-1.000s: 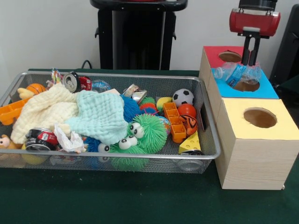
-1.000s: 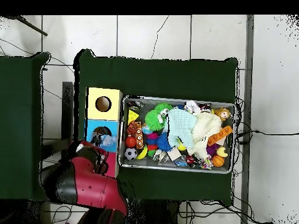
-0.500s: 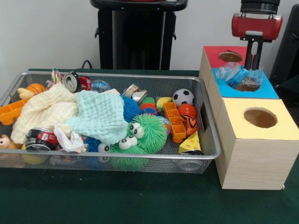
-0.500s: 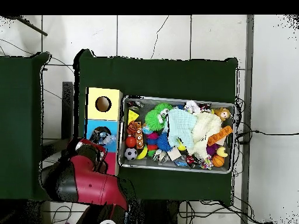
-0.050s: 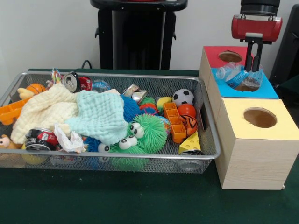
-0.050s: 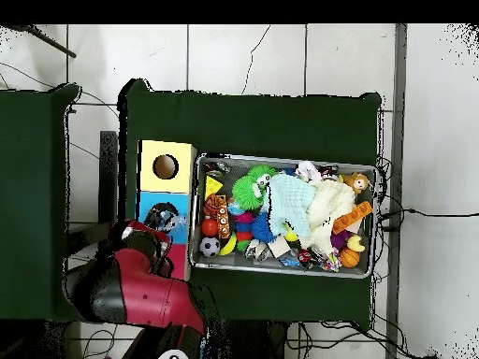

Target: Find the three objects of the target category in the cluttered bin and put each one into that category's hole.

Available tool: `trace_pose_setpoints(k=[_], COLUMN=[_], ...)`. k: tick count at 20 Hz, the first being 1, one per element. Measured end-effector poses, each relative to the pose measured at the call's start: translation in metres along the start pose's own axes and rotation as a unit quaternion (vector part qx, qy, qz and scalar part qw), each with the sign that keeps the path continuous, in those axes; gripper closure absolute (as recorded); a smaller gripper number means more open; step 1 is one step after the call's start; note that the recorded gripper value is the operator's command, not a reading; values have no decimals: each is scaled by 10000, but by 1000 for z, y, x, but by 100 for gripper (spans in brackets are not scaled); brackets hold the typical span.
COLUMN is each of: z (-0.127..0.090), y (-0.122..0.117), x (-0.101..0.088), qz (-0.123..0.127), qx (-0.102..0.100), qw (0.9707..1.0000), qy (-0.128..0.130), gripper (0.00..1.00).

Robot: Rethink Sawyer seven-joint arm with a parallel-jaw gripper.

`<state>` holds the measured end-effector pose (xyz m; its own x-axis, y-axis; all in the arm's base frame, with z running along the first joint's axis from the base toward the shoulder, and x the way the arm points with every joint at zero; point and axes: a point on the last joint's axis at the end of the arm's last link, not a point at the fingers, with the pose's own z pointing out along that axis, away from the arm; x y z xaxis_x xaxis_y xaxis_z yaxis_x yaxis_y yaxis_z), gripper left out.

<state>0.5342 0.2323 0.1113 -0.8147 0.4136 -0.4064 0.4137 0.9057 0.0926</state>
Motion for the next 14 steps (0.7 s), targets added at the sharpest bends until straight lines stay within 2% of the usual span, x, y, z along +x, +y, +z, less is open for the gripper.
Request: trace_pose_setpoints(k=[14], z=[-5], y=[0], x=[3], qz=[-49], qx=[28], qw=[10000], qy=[-2], gripper=[100])
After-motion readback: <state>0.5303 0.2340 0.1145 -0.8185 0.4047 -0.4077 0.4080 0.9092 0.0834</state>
